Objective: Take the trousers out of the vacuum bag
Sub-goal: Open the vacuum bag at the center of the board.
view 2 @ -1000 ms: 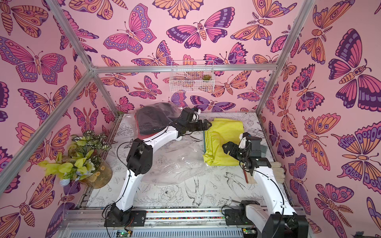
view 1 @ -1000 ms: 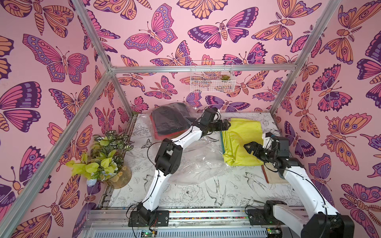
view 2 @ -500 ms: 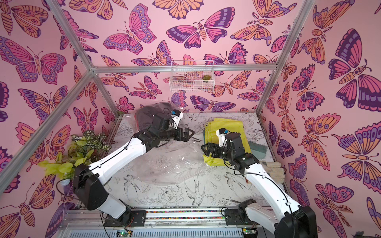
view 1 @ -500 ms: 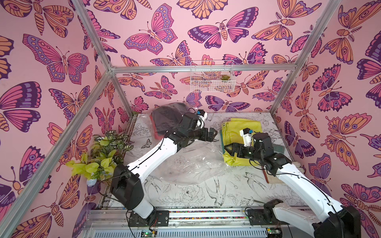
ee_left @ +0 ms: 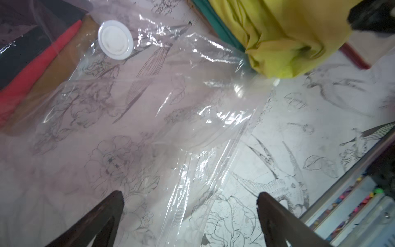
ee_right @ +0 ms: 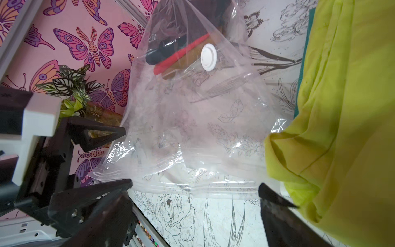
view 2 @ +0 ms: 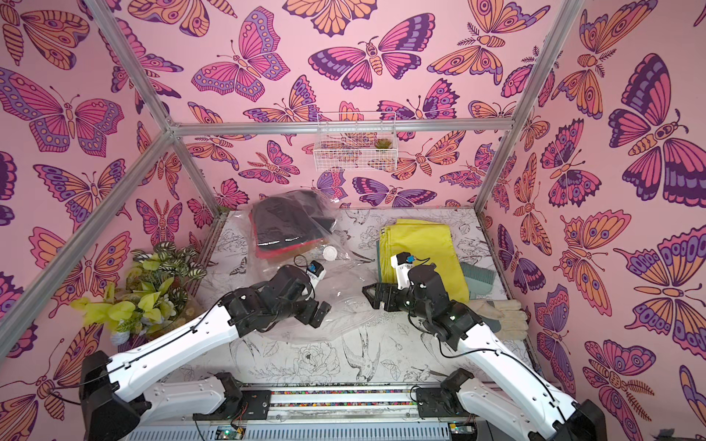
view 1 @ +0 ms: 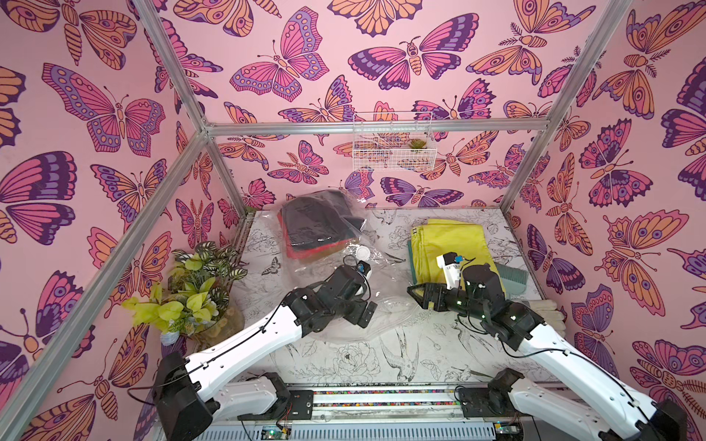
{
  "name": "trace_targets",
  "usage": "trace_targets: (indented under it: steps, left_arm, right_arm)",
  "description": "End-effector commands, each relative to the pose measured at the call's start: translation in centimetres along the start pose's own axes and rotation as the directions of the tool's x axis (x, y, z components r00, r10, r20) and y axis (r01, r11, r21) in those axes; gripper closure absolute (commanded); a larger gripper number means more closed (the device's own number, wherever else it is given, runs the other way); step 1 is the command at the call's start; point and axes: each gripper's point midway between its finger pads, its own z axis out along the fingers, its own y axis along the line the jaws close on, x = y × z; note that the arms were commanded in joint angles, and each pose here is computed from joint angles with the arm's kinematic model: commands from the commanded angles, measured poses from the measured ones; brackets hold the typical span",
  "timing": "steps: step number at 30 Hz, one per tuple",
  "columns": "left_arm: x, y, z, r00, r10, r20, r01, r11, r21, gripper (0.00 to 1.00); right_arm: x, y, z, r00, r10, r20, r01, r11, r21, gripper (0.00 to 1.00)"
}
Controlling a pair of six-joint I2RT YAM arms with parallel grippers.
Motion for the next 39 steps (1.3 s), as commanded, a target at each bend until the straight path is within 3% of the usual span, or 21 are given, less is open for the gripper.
trace_targets:
  steps: [1, 9, 19, 27, 34, 39]
  left_arm:
    - [2.7, 1.6, 1.4, 0.994, 0.041, -0.102, -0.056, 0.987, -0.151, 0.0]
    - [5.5, 2.1, 4.9, 0.975, 0.046, -0.217, -0.102, 0.962, -0.254, 0.0]
    - [7.3, 2.1, 8.2, 0.962, 0.063, -0.265, -0.157, 0.923, -0.352, 0.0]
    - [7.1, 3.8, 9.2, 0.971, 0.033, -0.237, -0.143, 0.876, -0.462, 0.13]
    - [6.2, 4.3, 9.2, 0.979, 0.025, -0.202, -0.123, 0.864, -0.488, 0.47]
    - [5.4, 3.6, 8.5, 0.984, 0.032, -0.174, -0.106, 0.893, -0.436, 0.76]
  right_arm:
    - [0.2, 0.0, -0.5, 1.0, 0.012, 0.023, -0.012, 1.0, 0.009, 0.04]
    - [0.6, -0.3, -1.5, 0.999, 0.004, 0.038, -0.005, 1.0, 0.017, 0.04]
    - [1.1, -0.6, -1.1, 0.999, 0.017, 0.035, -0.017, 1.0, 0.005, 0.04]
    - [1.6, -0.7, -1.5, 0.998, 0.026, 0.049, -0.026, 1.0, -0.016, 0.05]
    - [2.2, -0.6, -2.0, 0.998, 0.031, 0.062, -0.029, 0.999, -0.044, 0.05]
    - [3.2, 0.2, -1.7, 0.999, 0.019, 0.035, -0.016, 0.996, -0.083, 0.05]
